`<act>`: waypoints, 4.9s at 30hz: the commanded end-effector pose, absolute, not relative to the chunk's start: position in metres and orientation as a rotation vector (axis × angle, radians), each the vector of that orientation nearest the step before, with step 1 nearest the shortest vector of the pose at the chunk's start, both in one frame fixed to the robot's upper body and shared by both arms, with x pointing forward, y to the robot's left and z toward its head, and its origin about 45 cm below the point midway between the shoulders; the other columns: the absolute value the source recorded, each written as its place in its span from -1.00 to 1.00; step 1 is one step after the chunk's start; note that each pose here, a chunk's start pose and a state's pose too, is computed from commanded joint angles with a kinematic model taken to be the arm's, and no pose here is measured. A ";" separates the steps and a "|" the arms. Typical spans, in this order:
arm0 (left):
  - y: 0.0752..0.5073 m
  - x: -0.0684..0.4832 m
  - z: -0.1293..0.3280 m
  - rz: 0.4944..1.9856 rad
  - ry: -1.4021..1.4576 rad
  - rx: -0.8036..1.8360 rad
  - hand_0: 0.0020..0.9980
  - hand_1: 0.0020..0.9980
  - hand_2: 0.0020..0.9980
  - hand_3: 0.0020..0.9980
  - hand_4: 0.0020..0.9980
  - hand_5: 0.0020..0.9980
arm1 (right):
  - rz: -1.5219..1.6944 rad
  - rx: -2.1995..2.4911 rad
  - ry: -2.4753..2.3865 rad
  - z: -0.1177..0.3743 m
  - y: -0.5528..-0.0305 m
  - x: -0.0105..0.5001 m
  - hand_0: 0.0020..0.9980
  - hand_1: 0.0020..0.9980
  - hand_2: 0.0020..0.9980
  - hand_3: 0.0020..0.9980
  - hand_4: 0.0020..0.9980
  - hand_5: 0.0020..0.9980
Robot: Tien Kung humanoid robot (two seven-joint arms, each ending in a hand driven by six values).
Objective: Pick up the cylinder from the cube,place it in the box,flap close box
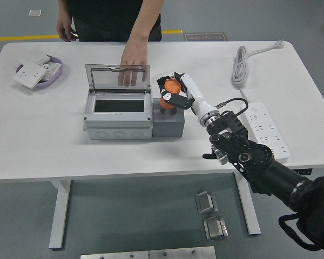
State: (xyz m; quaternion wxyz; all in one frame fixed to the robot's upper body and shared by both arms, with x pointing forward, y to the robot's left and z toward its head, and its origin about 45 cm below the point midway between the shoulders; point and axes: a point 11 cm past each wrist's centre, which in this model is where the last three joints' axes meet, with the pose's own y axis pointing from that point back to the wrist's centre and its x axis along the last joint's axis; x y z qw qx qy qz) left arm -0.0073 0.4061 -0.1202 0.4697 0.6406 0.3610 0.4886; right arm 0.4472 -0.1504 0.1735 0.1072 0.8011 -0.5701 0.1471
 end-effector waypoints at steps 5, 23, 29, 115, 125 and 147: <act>0.405 -0.008 -0.120 1.199 0.887 1.570 0.18 0.19 0.04 0.11 -0.07 -0.98 | 0.468 2.382 -1.683 0.186 -0.142 0.448 0.27 0.28 0.16 0.11 -0.95 -1.00; 0.409 -0.009 -0.119 1.204 0.887 1.578 0.18 0.20 0.05 0.12 -0.03 -0.92 | 0.977 2.349 -1.318 0.241 -0.066 0.433 -0.03 0.13 0.11 0.08 -0.87 -1.00; 0.414 -0.006 -0.118 1.213 0.882 1.584 0.18 0.20 0.05 0.12 -0.02 -0.90 | 1.118 2.243 -1.216 0.249 -0.060 0.443 -0.24 0.04 0.06 0.06 -0.82 -1.00; 0.432 0.009 -0.111 1.224 0.857 1.611 0.17 0.20 0.06 0.12 -0.07 -0.86 | 1.146 1.985 -0.924 0.205 -0.073 0.452 -0.40 0.04 0.05 0.08 -0.77 -1.00; 0.431 0.014 -0.111 1.224 0.849 1.604 0.17 0.20 0.06 0.12 -0.06 -0.86 | 1.137 1.993 -0.899 0.198 -0.072 0.447 -0.38 0.04 0.05 0.08 -0.76 -1.00; 0.431 0.017 -0.111 1.220 0.844 1.605 0.17 0.20 0.06 0.12 -0.06 -0.86 | 1.123 2.036 -0.895 0.201 -0.068 0.447 0.34 0.26 0.19 0.24 -0.75 -1.00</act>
